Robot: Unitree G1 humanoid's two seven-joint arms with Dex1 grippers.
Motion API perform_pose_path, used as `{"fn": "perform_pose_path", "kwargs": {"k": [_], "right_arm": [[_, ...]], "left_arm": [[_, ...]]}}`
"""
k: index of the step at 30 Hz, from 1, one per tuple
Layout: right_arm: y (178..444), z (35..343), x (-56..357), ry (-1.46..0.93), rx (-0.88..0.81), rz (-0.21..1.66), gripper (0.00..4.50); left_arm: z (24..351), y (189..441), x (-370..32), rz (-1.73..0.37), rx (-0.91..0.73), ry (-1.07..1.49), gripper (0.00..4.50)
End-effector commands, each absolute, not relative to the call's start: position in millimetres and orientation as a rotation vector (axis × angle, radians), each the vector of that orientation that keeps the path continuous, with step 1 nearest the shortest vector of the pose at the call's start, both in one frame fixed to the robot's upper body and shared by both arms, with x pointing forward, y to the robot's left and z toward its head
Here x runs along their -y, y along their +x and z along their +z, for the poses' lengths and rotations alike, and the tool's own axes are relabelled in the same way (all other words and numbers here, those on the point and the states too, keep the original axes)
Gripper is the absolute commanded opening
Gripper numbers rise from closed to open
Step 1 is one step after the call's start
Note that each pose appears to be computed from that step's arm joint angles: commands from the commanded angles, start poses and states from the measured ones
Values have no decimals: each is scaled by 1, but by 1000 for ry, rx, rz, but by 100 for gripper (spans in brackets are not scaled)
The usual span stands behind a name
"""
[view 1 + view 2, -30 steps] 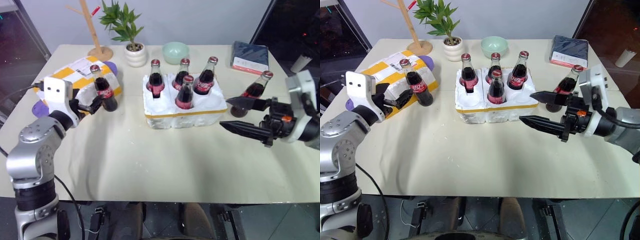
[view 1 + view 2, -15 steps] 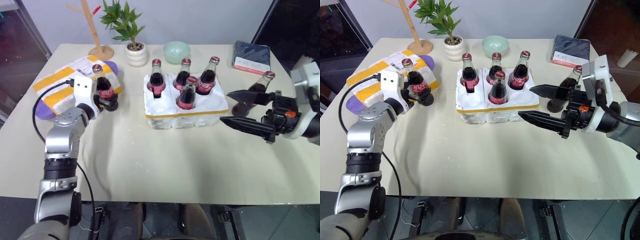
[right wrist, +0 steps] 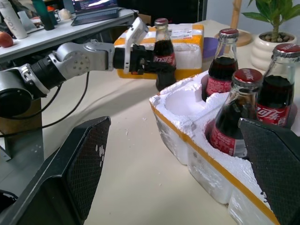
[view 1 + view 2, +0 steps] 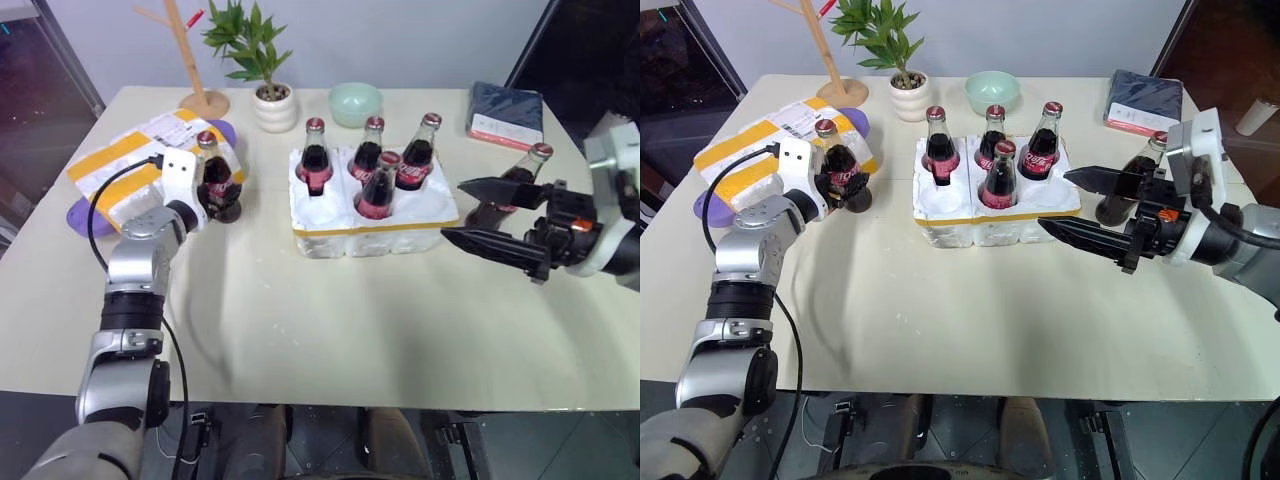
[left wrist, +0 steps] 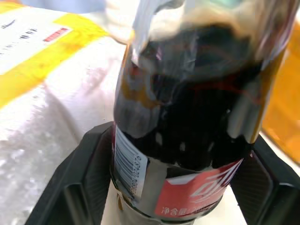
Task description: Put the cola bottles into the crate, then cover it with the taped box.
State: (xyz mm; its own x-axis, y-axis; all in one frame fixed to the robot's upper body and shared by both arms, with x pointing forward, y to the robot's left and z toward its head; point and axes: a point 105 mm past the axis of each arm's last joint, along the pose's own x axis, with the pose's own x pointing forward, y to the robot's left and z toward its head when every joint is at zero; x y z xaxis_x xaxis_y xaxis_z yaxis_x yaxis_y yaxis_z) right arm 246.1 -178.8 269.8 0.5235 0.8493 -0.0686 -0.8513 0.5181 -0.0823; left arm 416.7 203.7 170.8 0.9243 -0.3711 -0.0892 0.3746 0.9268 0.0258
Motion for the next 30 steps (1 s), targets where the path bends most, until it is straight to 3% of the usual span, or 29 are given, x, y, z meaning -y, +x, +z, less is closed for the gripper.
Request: {"fn": "perform_pose_path", "kwargs": {"k": [1, 6, 11, 19, 30], "right_arm": [[240, 278, 180, -135, 15, 1012, 450], [240, 275, 185, -134, 10, 984, 450], [240, 272, 189, -131, 11, 951, 450], [236, 273, 193, -127, 23, 897, 450], [240, 265, 200, -111, 10, 839, 450]], "left_arm": [[241, 394, -190, -664, 26, -69, 321], [281, 355, -164, -1077, -1, -131, 321], [310, 361, -122, -1232, 48, -115, 321], [279, 379, -78, -1282, 10, 59, 321], [270, 385, -93, -1247, 4, 160, 321]]}}
